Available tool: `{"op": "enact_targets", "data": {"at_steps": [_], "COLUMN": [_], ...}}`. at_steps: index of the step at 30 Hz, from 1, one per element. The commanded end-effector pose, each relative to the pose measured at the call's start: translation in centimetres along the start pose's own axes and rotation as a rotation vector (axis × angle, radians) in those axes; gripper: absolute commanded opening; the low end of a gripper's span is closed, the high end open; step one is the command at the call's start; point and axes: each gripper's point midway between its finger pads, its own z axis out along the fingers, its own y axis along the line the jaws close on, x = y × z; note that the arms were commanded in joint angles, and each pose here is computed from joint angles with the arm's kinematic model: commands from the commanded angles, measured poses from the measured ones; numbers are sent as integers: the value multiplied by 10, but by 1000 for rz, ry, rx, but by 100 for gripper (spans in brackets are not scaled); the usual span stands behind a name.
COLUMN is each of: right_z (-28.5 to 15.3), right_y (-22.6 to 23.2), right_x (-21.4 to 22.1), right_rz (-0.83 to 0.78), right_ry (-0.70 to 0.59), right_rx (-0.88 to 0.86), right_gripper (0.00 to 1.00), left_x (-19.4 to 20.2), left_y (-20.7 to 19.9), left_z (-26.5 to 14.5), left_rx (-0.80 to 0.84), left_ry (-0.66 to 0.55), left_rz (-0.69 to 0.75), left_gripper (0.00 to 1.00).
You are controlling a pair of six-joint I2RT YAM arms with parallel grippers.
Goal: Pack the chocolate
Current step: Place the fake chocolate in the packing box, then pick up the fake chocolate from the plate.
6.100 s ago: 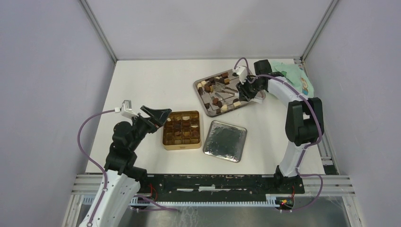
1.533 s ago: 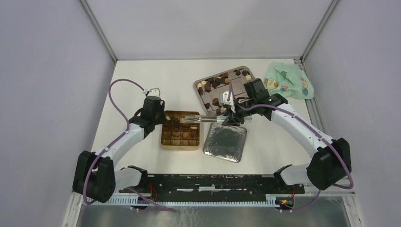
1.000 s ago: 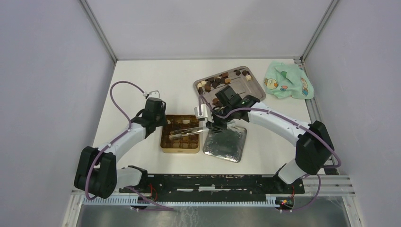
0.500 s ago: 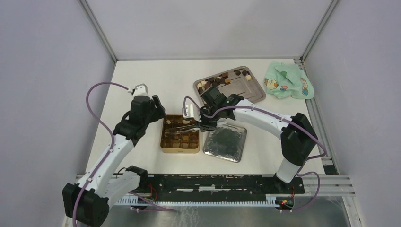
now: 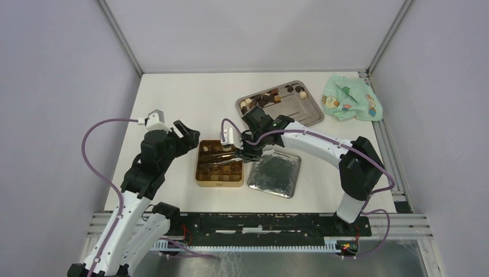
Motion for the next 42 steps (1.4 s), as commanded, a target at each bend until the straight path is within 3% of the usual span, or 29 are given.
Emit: {"op": "enact_targets", "data": {"at_steps": [1, 6, 11, 17, 22, 30, 34, 42], "right_z": [-13, -32, -54, -92, -125, -180, -180, -168], "right_y": [-5, 8, 19, -4, -40, -119, -133, -123], "right_x": [-29, -37, -27, 8, 53, 151, 178, 195], "right_rz": [-30, -63, -70, 26, 176, 508, 516, 494], "right_ry": [-83, -140, -204, -281, -310, -205, -101, -24], "right_rx": [22, -12, -34, 44, 196, 505, 511, 454], "right_gripper": [42, 42, 41, 41, 41, 41, 40, 40], "left_x": [-2, -16, -31, -44, -32, -16, -9, 7], "left_y": [-17, -34, -51, -68, -74, -62, -55, -44], "left_z": [-12, -29, -45, -59, -49, -36, -30, -20], "left_rx": [92, 196, 291, 399, 416, 361, 328, 280], "left_ry": [-15, -72, -125, -175, -111, -68, -49, -10], "left_rz": [-106, -164, -211, -247, -235, -236, -227, -238], "left_gripper": [80, 86, 99, 100, 100, 99, 99, 98]}}
